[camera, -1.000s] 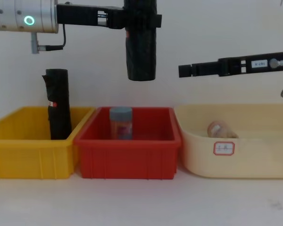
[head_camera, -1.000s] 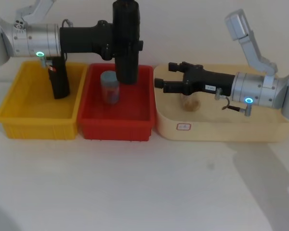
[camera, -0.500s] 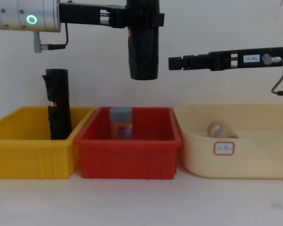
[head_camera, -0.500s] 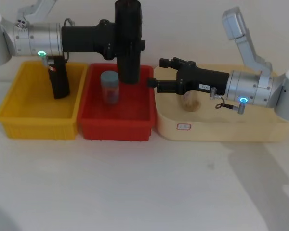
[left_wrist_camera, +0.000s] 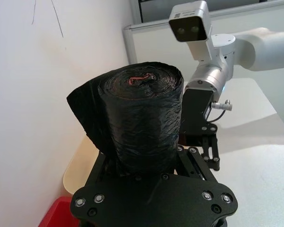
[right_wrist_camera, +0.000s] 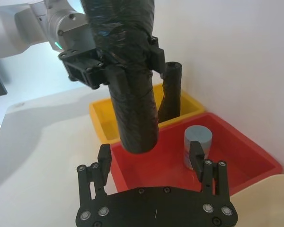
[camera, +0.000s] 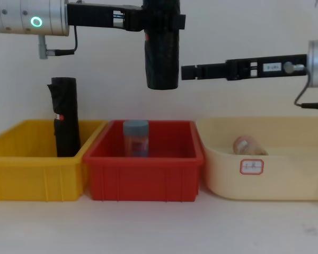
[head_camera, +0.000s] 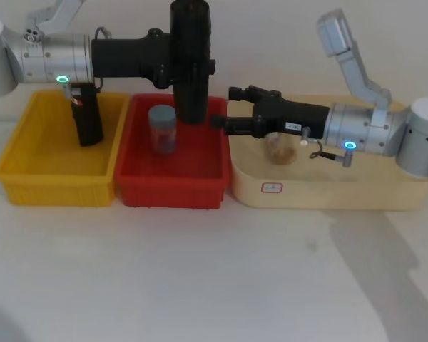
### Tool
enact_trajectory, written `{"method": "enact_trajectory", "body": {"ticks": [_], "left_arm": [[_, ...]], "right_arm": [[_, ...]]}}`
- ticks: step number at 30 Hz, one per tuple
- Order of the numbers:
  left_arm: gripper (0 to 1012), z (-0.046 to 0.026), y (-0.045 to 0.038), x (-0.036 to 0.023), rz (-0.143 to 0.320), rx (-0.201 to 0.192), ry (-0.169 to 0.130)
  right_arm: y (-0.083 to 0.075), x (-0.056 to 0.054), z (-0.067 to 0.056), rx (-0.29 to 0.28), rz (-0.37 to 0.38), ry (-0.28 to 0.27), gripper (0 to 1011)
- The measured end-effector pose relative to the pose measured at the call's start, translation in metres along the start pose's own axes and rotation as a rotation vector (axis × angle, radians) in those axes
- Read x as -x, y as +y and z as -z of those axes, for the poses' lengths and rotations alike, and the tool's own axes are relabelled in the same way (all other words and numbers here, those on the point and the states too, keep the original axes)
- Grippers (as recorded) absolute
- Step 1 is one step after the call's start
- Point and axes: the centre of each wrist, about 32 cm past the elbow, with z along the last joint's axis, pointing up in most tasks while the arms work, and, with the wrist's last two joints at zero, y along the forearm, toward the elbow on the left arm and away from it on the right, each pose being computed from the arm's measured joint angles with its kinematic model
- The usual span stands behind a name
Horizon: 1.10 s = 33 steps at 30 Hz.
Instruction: Pick up the garbage bag with the one hand and transfer it to the other hand.
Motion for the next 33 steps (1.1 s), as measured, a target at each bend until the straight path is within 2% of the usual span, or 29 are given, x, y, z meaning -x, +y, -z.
{"method": "enact_trajectory", "body": {"ticks": [13,33], "left_arm": [[418,-0.0002,-0.0005,-0.0001,0.001,0.001,-0.001],[418,-0.0002,-0.0005,-0.0001,0.001,0.001,-0.001]], "right_arm": [[0.02,-0.005,-0.01,-0.003,-0.011,0.017,1002],[0.03,-0.003,-0.025,-0.008,-0.094,-0.017,1002]]}}
